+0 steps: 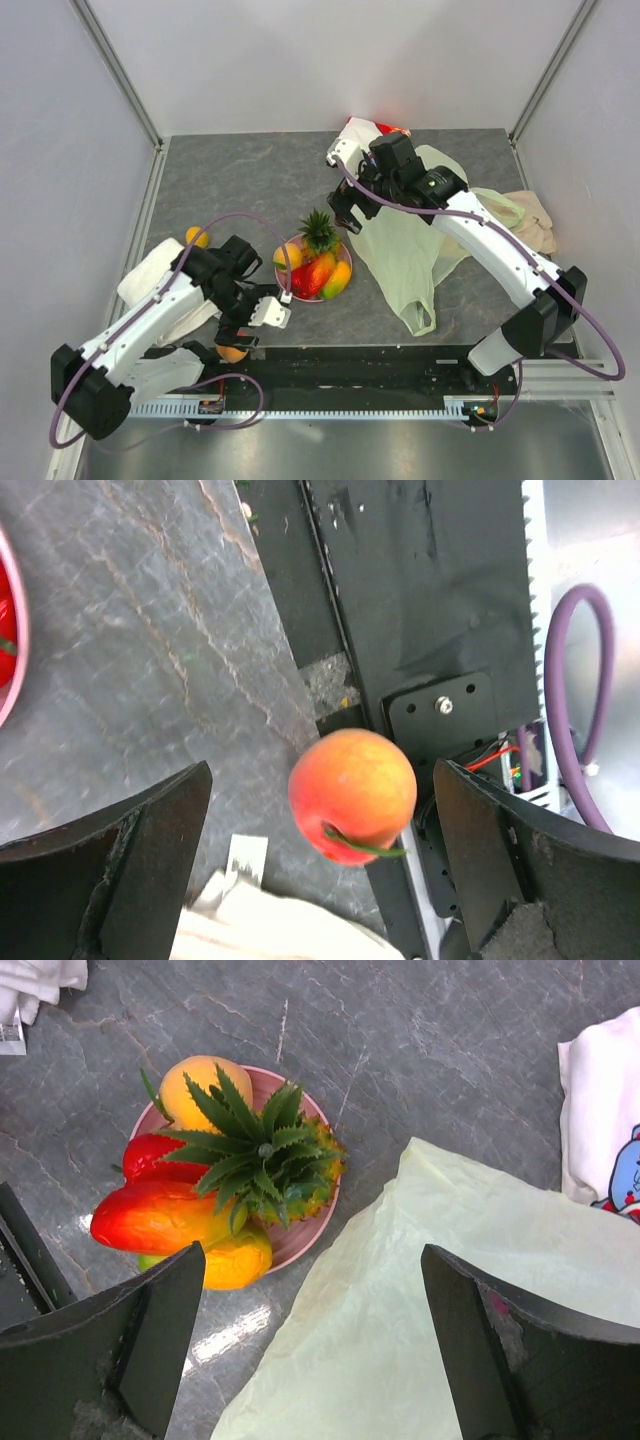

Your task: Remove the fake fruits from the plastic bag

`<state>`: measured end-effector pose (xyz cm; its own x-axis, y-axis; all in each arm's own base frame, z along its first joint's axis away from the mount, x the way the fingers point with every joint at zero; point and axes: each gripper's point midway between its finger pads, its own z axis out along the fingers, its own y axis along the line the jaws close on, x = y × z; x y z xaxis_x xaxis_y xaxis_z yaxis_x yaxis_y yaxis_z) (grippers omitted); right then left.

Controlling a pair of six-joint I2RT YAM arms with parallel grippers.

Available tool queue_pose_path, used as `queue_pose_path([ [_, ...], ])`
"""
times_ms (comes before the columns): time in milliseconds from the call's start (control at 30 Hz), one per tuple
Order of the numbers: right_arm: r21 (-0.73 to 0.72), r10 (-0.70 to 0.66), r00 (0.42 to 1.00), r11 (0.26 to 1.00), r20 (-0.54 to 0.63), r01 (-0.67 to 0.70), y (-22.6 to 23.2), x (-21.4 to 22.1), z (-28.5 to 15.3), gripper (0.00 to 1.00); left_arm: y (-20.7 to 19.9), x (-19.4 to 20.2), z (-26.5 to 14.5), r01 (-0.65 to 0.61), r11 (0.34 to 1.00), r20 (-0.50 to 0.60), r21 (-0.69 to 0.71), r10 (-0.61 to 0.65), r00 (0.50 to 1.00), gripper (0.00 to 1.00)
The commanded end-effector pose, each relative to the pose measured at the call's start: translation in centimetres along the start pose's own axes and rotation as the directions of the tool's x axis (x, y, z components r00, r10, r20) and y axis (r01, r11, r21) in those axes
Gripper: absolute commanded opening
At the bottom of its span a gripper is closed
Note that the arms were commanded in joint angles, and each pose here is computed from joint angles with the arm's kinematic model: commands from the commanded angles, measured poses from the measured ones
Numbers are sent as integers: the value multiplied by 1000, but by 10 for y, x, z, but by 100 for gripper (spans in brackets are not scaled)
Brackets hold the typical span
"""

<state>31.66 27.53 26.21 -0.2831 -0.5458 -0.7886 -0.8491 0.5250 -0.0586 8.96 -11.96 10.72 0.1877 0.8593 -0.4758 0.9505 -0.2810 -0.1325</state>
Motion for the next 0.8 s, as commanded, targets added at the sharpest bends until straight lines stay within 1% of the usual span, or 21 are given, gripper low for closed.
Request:
queue_pose_path([
  [0, -25, -16, 999, 1000, 29, 17, -3, -19, 8, 98, -52, 33, -1, 130, 983, -169, 131, -107, 980, 99],
  [33, -23, -16, 999, 1000, 35, 17, -5, -25, 12, 98, -50, 37, 1, 152, 979, -196, 136, -124, 973, 99],
  [100, -21, -14, 999, 1000, 36, 14, -8, -28, 16, 98, -45, 33, 4, 205, 969, -211, 141, -173, 962, 99],
  [167, -11, -15, 999, 1000, 45, 16, -10, -34, 16, 98, -42, 35, 11, 212, 963, -243, 167, -168, 955, 99],
  [200, -7, -17, 999, 1000, 46, 18, -11, -34, 16, 98, -46, 44, 15, 223, 958, -284, 181, -166, 944, 99],
  [267, 6, -21, 999, 1000, 42, 20, -13, -33, 15, 98, -44, 46, 19, 228, 956, -291, 187, -168, 942, 99],
  [333, 13, -25, 999, 1000, 38, 24, -14, -31, 14, 98, -41, 50, 23, 205, 959, -311, 195, -137, 941, 99],
  [367, 16, -26, 999, 1000, 36, 25, -14, -30, 13, 98, -39, 57, 24, 168, 966, -348, 194, -92, 933, 99],
  [400, 19, -26, 999, 1000, 35, 25, -15, -30, 13, 98, -38, 77, 23, 124, 972, -430, 197, -28, 903, 99],
  [433, 19, -24, 999, 1000, 30, 23, -15, -28, 13, 98, -35, 83, 22, 95, 976, -454, 194, 3, 891, 99],
  [500, 15, -23, 999, 1000, 28, 22, -15, -27, 15, 98, -29, 90, 23, 34, 982, -466, 187, 59, 883, 99],
  [600, 16, -24, 999, 1000, 25, 24, -16, -28, 19, 98, -29, 87, 26, 12, 980, -442, 198, 78, 894, 99],
  [667, 25, -29, 999, 999, 33, 28, -18, -32, 19, 98, -27, 92, 29, 11, 981, -460, 194, 82, 884, 99],
  [767, 29, -31, 999, 999, 38, 30, -21, -34, 21, 98, -14, 98, 30, -25, 986, -490, 165, 104, 865, 99],
])
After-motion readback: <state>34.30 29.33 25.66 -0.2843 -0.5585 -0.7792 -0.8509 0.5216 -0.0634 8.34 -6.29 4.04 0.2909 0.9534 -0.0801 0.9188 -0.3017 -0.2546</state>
